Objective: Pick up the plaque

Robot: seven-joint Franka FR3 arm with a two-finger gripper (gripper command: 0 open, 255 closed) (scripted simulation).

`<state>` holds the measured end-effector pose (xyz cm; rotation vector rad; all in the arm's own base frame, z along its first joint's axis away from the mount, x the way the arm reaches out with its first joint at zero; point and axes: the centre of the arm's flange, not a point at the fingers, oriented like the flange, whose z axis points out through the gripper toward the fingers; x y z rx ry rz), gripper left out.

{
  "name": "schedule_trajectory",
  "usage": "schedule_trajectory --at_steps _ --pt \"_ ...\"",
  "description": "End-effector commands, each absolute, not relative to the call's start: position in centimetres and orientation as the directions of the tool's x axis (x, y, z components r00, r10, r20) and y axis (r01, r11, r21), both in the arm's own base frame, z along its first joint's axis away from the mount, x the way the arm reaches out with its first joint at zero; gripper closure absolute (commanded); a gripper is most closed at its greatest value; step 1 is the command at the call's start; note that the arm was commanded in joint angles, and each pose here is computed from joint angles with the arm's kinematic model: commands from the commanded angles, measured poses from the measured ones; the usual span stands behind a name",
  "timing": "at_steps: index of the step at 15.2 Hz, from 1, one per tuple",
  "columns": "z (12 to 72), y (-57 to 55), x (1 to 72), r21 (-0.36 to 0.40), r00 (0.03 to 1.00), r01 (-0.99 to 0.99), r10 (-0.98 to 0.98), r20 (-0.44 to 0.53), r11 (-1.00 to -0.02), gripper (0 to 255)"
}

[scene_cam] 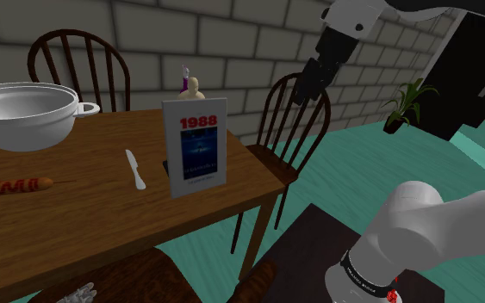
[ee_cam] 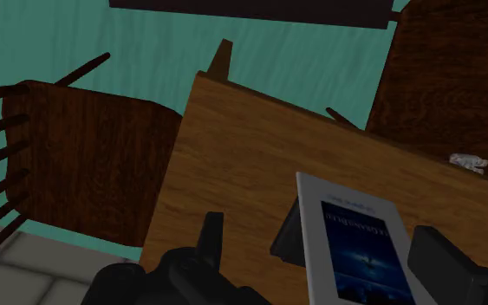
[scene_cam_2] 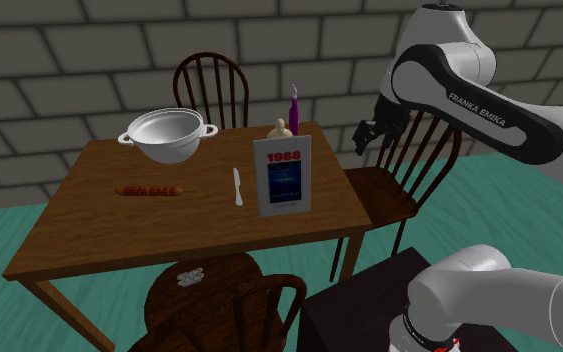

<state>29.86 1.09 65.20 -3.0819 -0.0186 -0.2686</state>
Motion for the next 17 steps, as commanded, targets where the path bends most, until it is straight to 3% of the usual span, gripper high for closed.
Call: schedule_trajectory --at_steps 1,5,9,17 --pt "65.2 1.1 29.9 -0.047 0.985 0.016 0.008 0.173 -0.999 0" --pt "64.5 -0.9 35.9 -0.072 0.952 0.283 0.272 0.138 -0.956 0" --pt "63.5 -1.2 42.2 -0.106 0.848 0.528 0.518 0.11 -0.843 0" --pt "61.0 3.3 53.8 -0.19 0.463 0.877 0.882 0.086 -0.441 0"
